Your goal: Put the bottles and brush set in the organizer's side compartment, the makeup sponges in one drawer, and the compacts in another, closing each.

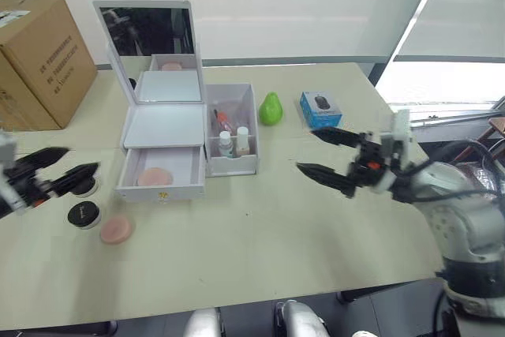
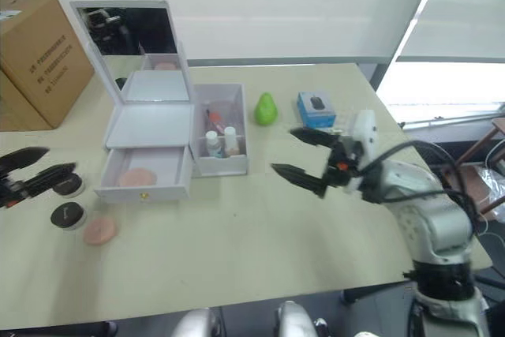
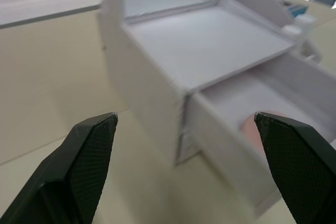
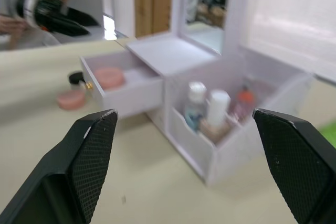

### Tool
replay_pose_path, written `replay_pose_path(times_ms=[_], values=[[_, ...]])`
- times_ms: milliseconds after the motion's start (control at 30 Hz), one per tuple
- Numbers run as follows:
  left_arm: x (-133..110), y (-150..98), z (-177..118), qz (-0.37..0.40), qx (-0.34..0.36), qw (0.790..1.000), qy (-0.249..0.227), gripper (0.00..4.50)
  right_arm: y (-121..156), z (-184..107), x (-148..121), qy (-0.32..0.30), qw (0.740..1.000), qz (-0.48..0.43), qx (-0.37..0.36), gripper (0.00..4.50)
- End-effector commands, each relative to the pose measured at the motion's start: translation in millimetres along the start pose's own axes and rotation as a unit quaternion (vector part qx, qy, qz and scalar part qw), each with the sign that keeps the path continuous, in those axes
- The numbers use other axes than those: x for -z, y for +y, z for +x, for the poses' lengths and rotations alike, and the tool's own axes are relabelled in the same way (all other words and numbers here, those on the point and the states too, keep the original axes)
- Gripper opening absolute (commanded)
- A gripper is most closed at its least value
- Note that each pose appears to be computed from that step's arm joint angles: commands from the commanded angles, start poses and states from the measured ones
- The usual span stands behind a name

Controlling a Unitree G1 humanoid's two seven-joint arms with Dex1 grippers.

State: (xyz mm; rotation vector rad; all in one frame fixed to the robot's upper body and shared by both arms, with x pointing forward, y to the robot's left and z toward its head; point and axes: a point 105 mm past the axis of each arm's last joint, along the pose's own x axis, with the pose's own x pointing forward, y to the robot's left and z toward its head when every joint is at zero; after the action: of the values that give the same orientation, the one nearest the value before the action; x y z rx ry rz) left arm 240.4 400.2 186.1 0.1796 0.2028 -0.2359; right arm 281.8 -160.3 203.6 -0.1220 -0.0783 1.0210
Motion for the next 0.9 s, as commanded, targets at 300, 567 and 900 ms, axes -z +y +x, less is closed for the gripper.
replay_pose_path(times_ms=[300,567,900], values=[[53.2,98.2,-129.6,0.043,-0.287,0.955,0.068,4.49,-31.5,-121.9,65.8,0.123,0.972,-0.001,0.199,4.50],[57.0,97.6,-126.2,0.047,-0.270,0.960,0.065,4.49,-38.1,-128.3,80.7,0.111,0.969,0.010,0.220,4.50],[77.7,42.0,-90.2,0.006,-0.180,0.984,0.013,4.49,-25.7,-48.3,35.3,0.015,0.992,-0.004,0.123,4.50]])
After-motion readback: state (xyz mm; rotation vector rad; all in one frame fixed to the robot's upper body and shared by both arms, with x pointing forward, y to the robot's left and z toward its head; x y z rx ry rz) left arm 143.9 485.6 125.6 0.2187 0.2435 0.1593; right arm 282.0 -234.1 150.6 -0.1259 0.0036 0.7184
